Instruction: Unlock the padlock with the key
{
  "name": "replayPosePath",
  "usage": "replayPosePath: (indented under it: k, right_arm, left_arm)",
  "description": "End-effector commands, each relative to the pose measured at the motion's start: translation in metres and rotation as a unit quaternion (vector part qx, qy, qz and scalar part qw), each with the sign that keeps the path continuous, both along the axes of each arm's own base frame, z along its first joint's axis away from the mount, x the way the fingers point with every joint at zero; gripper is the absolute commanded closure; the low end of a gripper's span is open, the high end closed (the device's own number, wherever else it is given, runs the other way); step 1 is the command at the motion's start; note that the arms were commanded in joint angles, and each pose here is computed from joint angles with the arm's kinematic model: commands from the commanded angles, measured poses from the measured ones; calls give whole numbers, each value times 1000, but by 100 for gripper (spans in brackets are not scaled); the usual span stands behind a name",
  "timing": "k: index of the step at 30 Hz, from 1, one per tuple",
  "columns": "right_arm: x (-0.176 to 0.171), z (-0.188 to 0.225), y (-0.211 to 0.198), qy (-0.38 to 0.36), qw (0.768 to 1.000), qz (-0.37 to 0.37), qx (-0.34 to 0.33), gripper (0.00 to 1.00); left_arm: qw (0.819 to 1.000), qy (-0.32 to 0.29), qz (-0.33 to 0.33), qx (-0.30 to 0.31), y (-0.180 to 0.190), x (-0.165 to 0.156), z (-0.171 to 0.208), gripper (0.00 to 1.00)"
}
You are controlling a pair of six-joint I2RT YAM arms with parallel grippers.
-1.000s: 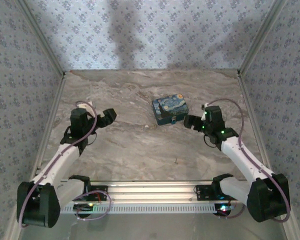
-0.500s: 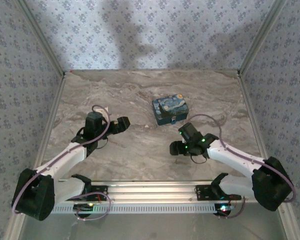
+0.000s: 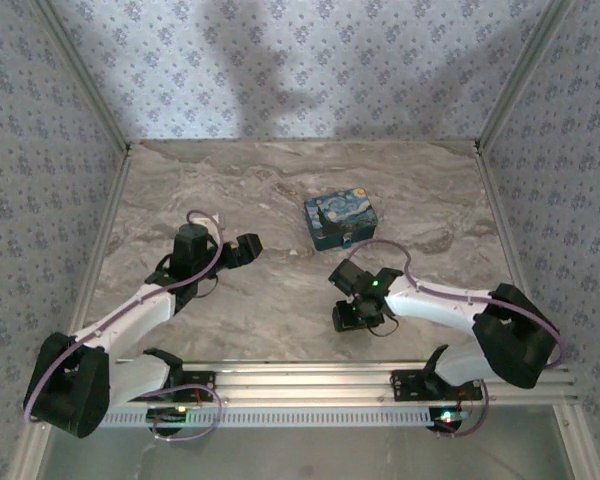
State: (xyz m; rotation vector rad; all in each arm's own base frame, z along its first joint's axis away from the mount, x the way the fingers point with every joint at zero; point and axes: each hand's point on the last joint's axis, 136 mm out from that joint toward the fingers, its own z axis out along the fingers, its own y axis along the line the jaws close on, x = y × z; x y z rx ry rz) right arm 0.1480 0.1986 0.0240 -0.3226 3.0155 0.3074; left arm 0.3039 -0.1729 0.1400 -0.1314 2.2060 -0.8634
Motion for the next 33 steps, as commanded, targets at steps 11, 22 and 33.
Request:
replayPosePath:
  k: [11,22,33]
  right_arm:
    - [-1,-8,-8,9,999,-7,-43,63]
    - [-4,-16,-14,17,998,-8,-59,77]
    - [-3,-17,-18,10,998,-9,-66,91]
  left_arm:
    - [1000,-19,2,-3,-3,5,14,2]
    - [1000,-18,2,-2,-2,5,13,2]
    - [1000,-18,2,-1,-2,4,14,2]
